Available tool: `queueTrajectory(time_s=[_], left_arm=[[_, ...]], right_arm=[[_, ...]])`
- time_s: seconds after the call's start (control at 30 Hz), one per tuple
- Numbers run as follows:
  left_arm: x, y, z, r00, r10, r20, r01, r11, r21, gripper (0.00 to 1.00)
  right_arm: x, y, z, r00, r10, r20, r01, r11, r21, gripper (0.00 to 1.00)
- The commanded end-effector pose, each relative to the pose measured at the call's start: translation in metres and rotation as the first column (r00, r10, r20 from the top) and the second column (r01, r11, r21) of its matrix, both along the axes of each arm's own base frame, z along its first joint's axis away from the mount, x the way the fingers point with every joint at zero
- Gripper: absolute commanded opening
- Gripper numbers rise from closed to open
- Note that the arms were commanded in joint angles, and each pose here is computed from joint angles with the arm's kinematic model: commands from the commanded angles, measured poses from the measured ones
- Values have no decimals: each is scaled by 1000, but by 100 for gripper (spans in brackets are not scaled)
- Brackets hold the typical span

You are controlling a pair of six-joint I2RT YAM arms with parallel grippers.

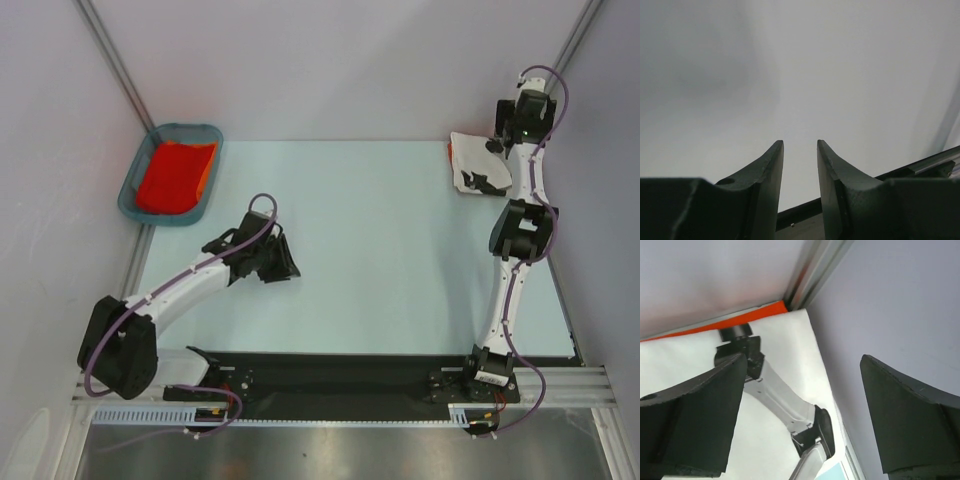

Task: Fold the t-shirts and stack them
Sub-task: Neatly place the folded tshirt to the corner, then reset both grippers

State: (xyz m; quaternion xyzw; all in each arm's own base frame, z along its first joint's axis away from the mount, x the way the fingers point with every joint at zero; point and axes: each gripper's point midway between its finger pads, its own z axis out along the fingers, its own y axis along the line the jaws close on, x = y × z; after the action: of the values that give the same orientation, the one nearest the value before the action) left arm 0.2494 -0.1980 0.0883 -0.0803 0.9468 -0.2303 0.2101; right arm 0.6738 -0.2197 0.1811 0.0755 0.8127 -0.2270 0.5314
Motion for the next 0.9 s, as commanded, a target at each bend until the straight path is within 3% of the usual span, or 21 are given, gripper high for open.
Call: queueTrajectory(time_s=[0.0, 0.13, 0.2, 0.3, 0.33, 0.4, 0.47, 0.5, 0.53, 0.6, 0.63, 0.67, 0.7, 0.73, 0.77, 0.8, 0.87], left_arm=[[5, 6, 30, 997, -24, 76, 23, 1000, 15, 39], [1, 0, 53, 989, -52, 138, 59, 997, -48, 41], [-5, 0, 62, 985, -40, 168, 56, 994, -92, 44], [-15, 2, 59, 982, 8, 186, 21, 988, -154, 49], [-19, 4, 69, 973, 29, 230, 15, 982, -190, 50], [-26, 8, 67, 964, 80, 254, -16, 969, -246, 55], [-31, 17, 83, 934, 170, 314, -63, 944, -324, 66], [-35, 24, 72, 930, 202, 308, -95, 939, -330, 66], [-39, 28, 75, 917, 230, 327, -106, 928, -356, 70], [-48, 41, 76, 879, 325, 348, -153, 885, -440, 76], [-51, 44, 75, 869, 356, 345, -165, 864, -475, 77], [-58, 46, 89, 844, 414, 342, -161, 803, -574, 79], [-61, 45, 69, 852, 427, 303, -179, 782, -597, 80], [-64, 44, 66, 855, 436, 281, -177, 755, -632, 82], [-68, 41, 67, 859, 455, 235, -183, 701, -689, 83], [-71, 40, 62, 855, 465, 228, -165, 661, -732, 83], [-73, 38, 64, 858, 469, 210, -149, 619, -771, 87]], right_arm=[[-1, -18, 71, 979, -97, 179, 107, 993, -49, 100], [-16, 18, 118, 974, -81, 213, 80, 997, 16, 100], [-33, 50, 132, 985, -47, 169, 38, 998, 58, 100], [-49, 136, 116, 993, 86, 77, -98, 979, 178, 100], [-63, 182, 145, 974, 192, 121, -215, 951, 221, 100], [-84, 237, 113, 963, 261, 64, -266, 891, 368, 100], [-118, 301, 135, 931, 341, 131, -359, 787, 502, 100], [-138, 316, 97, 934, 353, 61, -326, 766, 555, 100], [-155, 345, 91, 906, 418, 71, -371, 701, 608, 100], [-191, 388, 123, 872, 429, 236, -459, 546, 701, 100], [-218, 397, 70, 881, 445, 164, -393, 492, 777, 99], [-245, 398, 87, 886, 403, 229, -401, 418, 815, 100], [-253, 403, 96, 901, 318, 295, -388, 285, 877, 100], [-283, 402, 43, 927, 307, 215, -290, 225, 930, 99], [-292, 400, 47, 925, 269, 268, -318, 163, 934, 100], [-313, 398, 66, 925, 213, 313, -333, 61, 941, 100], [-348, 392, 14, 954, 198, 226, -236, 26, 972, 100]])
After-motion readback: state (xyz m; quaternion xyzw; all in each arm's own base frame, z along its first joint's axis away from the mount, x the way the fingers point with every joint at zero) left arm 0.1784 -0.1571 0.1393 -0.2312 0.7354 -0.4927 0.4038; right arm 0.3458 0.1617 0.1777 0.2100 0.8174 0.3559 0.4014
